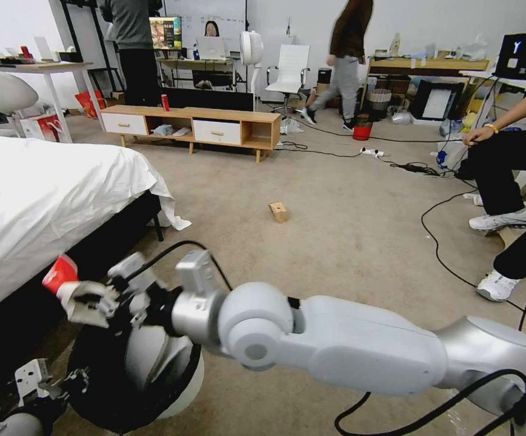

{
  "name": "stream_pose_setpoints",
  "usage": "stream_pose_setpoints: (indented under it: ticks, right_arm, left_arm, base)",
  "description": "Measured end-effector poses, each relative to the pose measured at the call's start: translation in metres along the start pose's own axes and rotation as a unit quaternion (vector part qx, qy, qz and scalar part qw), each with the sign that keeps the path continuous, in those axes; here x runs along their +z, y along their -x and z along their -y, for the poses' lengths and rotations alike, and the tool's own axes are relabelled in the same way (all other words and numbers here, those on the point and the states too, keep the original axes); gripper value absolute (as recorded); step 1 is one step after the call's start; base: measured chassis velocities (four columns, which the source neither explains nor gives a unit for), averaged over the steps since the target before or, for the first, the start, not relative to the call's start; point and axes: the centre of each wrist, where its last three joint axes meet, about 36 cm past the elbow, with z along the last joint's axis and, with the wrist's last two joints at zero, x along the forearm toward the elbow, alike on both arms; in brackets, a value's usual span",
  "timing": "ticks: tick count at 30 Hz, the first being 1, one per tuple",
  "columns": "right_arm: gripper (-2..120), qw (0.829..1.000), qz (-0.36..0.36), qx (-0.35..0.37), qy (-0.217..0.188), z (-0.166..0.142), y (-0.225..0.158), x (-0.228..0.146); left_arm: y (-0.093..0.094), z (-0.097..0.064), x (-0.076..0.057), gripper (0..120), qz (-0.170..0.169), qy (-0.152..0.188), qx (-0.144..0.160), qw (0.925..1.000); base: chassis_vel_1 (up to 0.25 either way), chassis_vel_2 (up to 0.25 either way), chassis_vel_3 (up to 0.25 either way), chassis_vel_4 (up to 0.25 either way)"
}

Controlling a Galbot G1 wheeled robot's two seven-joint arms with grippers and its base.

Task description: Pick up the trash bin and place the garbage on the floor into it.

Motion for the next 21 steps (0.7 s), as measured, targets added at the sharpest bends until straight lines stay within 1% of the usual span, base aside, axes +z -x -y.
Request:
stream_pose_setpoints:
  ticks: [2, 3, 6, 10, 12, 21]
  right_arm:
    - [0, 0.999, -0.031, 0.014, -0.010, -0.003, 0.004, -0.001]
    - [0, 0.999, -0.031, 0.014, -0.010, -0.003, 0.004, -0.001]
    - [0, 0.996, -0.082, 0.040, -0.020, -0.005, 0.007, -0.001]
    - [0, 0.993, -0.107, 0.049, -0.021, -0.005, 0.009, 0.000]
    - [0, 0.989, -0.133, 0.060, -0.019, -0.005, 0.011, 0.004]
    - [0, 0.984, -0.158, 0.080, -0.016, 0.000, 0.013, 0.010]
  left_arm:
    - [0.000, 0.000, -0.001, 2, 0.001, 0.000, 0.002, 1.0000]
    - [0.000, 0.000, -0.001, 2, 0.001, 0.000, 0.002, 1.0000]
    - [0.000, 0.001, -0.002, 2, 0.003, 0.000, 0.004, 1.0000]
    - [0.000, 0.001, -0.002, 2, 0.003, 0.000, 0.005, 1.0000]
    - [0.000, 0.000, -0.001, 2, 0.002, 0.000, 0.005, 1.0000]
    - [-0.001, 0.000, -0.002, 2, 0.002, 0.002, 0.005, 1.0000]
  base:
    - [0.000, 0.000, 0.000, 0.000]
    - [0.000, 0.000, 0.000, 0.000]
    - [0.000, 0.000, 0.000, 0.000]
    - [0.000, 0.000, 0.000, 0.000]
    - [0.000, 0.000, 0.000, 0.000]
    - [0.000, 0.000, 0.000, 0.000]
